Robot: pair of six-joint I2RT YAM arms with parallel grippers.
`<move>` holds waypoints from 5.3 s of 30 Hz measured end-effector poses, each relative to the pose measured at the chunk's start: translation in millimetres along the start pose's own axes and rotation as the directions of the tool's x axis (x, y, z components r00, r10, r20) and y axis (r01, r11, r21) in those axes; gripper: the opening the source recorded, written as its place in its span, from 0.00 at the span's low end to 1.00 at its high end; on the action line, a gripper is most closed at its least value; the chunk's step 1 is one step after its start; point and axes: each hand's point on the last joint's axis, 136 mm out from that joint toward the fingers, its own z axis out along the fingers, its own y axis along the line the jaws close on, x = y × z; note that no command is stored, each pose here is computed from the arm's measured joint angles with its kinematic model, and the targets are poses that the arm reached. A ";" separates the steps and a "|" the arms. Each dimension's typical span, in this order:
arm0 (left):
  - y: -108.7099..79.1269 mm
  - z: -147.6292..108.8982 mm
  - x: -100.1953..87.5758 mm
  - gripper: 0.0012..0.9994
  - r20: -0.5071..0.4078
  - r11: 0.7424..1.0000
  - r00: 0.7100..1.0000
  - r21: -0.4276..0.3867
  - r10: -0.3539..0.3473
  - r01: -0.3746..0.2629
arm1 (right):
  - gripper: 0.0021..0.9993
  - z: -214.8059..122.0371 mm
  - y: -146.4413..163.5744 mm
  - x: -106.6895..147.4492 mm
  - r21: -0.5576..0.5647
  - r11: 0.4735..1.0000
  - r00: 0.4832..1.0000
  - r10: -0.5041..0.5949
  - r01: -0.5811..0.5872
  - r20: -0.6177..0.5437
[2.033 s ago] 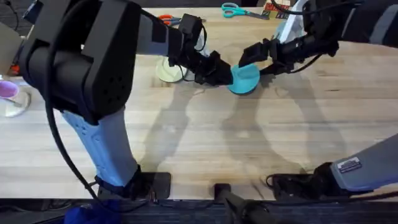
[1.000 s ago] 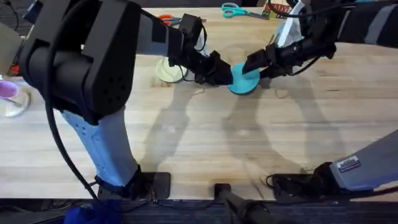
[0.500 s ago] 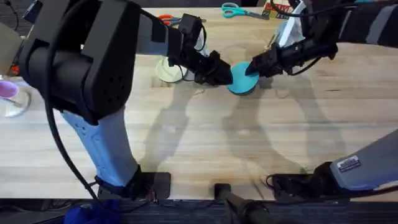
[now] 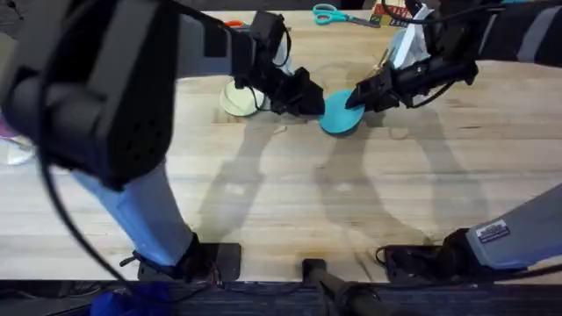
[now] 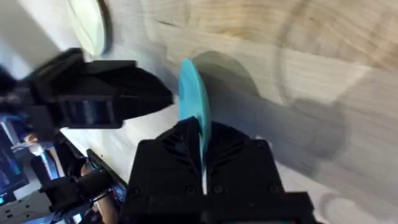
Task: Pick up the plates from the table one by one and place each into a slot on the dish rack.
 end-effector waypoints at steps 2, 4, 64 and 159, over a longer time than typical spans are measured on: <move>-2.3 -13.9 2.1 0.04 0.016 0.999 1.000 -0.036 0.015 -0.014 | 0.03 -3.4 2.4 2.8 0.004 1.000 1.000 0.003 -0.003 -0.005; -5.0 -31.2 4.8 0.04 0.035 0.997 0.999 -0.073 0.034 -0.032 | 0.03 -8.9 4.4 5.7 0.024 1.000 1.000 0.005 -0.005 -0.012; 8.8 -262.3 83.4 0.99 0.181 0.670 0.877 -0.717 0.444 -0.191 | 0.03 -220.8 65.9 -21.8 0.707 0.468 0.646 -0.763 0.530 0.021; 9.6 -262.4 84.2 0.99 0.178 0.669 0.879 -0.719 0.442 -0.190 | 0.03 -137.8 -16.9 -119.3 0.675 0.482 0.673 -0.739 0.558 -0.029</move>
